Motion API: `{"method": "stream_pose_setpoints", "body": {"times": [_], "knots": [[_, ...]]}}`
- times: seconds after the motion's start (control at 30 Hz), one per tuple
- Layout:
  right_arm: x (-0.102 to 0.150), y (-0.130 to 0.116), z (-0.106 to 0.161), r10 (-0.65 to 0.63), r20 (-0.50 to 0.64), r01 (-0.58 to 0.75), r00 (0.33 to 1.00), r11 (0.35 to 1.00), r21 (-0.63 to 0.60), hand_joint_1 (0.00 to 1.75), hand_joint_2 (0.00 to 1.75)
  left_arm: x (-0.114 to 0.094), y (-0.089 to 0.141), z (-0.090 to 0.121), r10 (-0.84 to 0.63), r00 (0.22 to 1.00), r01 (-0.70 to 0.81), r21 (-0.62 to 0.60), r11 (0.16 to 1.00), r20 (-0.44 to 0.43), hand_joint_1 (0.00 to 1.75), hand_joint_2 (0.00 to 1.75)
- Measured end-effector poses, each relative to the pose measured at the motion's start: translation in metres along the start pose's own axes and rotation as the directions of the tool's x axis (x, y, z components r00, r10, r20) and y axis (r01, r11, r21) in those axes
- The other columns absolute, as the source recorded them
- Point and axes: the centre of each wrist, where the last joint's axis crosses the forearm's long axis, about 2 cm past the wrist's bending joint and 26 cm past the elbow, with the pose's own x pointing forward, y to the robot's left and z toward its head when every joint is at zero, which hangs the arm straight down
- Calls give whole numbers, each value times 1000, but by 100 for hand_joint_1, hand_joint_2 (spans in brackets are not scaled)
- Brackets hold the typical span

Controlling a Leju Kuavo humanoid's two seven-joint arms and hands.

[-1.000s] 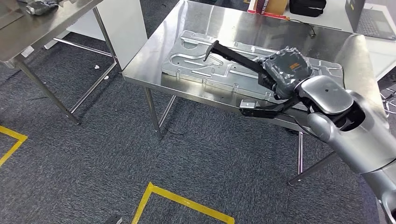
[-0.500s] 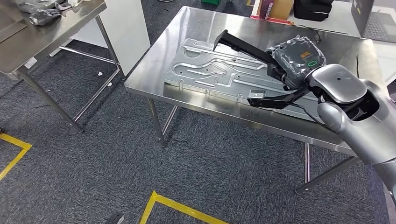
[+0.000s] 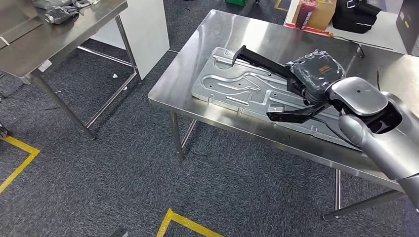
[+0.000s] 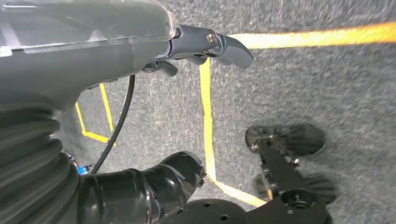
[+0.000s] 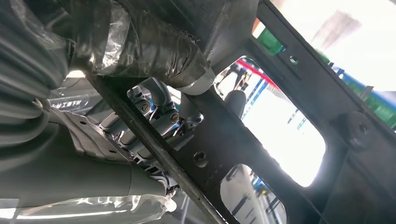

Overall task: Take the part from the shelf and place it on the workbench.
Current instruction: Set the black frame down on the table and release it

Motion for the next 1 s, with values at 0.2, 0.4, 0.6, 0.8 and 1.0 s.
{"method": "stream_pose_setpoints", "body": {"times": [0.2,0.4,0.6,0.8,1.0], "knots": [[-18,-15,0,28,-28,-29,999,999,-27,175,175,5,-4,-2,-4,1000,4,-8,1000,10,0,175],[-3,13,6,3,4,-3,1000,999,44,175,175,10,-1,-2,-8,1000,8,2,1000,27,0,175],[1,19,6,-6,16,5,1000,998,66,175,175,-3,4,1,-3,1000,3,9,1000,-3,0,175],[19,42,13,-37,49,30,998,991,133,175,175,-9,3,2,3,1000,-3,7,1000,-18,0,175],[54,83,27,-85,110,55,990,967,248,175,175,-13,4,3,8,1000,-8,9,1000,-26,0,175]]}}
